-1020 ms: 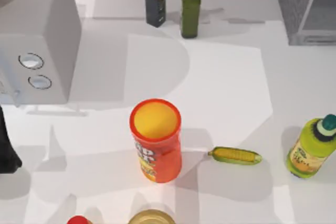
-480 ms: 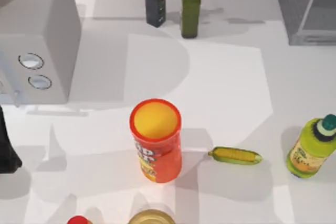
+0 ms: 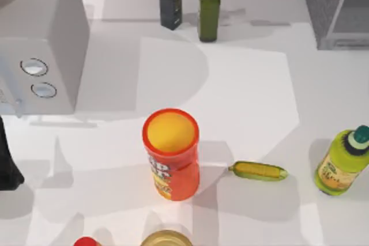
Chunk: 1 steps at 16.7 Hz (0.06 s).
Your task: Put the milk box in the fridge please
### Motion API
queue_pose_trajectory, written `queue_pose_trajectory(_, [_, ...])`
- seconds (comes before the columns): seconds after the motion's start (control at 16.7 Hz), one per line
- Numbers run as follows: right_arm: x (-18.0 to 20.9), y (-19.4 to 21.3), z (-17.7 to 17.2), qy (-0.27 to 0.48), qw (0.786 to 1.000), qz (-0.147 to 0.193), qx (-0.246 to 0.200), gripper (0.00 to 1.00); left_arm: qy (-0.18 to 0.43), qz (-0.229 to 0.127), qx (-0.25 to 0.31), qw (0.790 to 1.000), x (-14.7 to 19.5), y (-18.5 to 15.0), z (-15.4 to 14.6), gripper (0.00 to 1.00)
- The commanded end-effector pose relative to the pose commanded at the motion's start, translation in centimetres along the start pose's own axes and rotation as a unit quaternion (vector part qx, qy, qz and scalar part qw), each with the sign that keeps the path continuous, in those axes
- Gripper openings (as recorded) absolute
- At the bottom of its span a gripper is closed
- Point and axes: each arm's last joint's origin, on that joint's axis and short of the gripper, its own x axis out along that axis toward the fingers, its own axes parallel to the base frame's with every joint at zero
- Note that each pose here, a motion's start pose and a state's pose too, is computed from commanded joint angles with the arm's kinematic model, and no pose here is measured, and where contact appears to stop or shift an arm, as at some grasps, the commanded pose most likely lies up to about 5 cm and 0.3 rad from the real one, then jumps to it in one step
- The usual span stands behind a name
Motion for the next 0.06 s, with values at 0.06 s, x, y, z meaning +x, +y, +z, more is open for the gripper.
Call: queue_pose_trajectory(0.06, [0.0,0.0,0.0,0.0,1.0,0.0,0.0,1.0,0.0,0.0,0.0,1.0,0.0,0.0,0.0,1.0])
